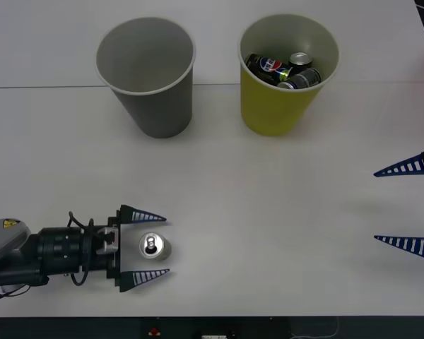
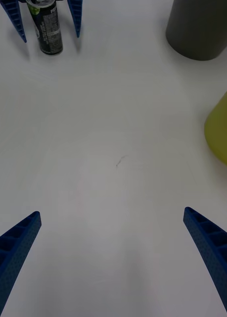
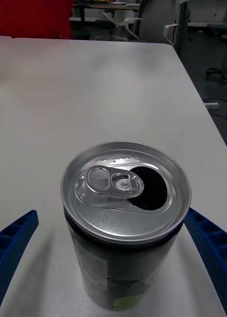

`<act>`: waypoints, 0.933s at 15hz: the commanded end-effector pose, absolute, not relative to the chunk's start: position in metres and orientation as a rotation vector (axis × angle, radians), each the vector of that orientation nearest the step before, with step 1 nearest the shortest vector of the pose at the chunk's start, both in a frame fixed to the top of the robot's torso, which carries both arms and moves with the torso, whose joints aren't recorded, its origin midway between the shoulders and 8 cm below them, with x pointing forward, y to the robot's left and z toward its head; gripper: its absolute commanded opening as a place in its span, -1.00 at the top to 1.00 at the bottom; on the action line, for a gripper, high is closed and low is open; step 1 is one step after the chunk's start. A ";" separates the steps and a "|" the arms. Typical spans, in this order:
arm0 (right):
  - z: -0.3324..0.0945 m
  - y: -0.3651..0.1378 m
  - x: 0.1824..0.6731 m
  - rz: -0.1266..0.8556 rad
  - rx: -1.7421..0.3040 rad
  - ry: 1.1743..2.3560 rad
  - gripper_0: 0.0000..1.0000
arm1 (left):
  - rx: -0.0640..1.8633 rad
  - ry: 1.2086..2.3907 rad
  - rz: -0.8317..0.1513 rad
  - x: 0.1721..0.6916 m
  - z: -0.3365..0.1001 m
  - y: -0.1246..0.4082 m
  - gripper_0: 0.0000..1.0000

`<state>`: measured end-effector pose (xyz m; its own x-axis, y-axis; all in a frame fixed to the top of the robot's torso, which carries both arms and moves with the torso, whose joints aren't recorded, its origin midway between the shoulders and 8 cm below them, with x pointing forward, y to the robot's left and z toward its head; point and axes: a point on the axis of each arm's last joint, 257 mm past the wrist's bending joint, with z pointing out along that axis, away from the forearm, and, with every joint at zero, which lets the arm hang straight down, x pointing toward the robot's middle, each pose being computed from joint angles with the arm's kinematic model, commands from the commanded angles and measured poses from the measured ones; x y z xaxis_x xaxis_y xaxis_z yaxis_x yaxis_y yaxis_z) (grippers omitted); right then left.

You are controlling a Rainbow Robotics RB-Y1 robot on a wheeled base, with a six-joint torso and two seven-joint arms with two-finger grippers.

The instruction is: Put the can into the green bin and the plastic bottle into the gray bin

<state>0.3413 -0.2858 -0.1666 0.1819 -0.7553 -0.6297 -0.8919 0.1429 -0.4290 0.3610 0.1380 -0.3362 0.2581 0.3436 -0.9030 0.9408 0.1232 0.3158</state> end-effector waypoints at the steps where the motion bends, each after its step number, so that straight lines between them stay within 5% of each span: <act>1: -0.167 -0.286 0.341 0.209 -1.634 1.596 -1.00 | 1.434 1.295 -0.695 0.358 -0.339 0.137 0.57; 2: -0.167 -0.286 0.341 0.209 -1.634 1.596 -1.00 | 1.436 1.295 -0.701 0.356 -0.340 0.136 0.99; 14: -0.167 -0.286 0.341 0.209 -1.634 1.596 -1.00 | 1.412 1.340 -0.788 0.351 -0.325 0.127 1.00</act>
<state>0.3413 -0.2858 -0.1666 0.1819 -0.7553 -0.6297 -0.8919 0.1429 -0.4290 0.3532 0.1283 -0.3272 0.1912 0.3200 -0.9279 0.9643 0.1152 0.2385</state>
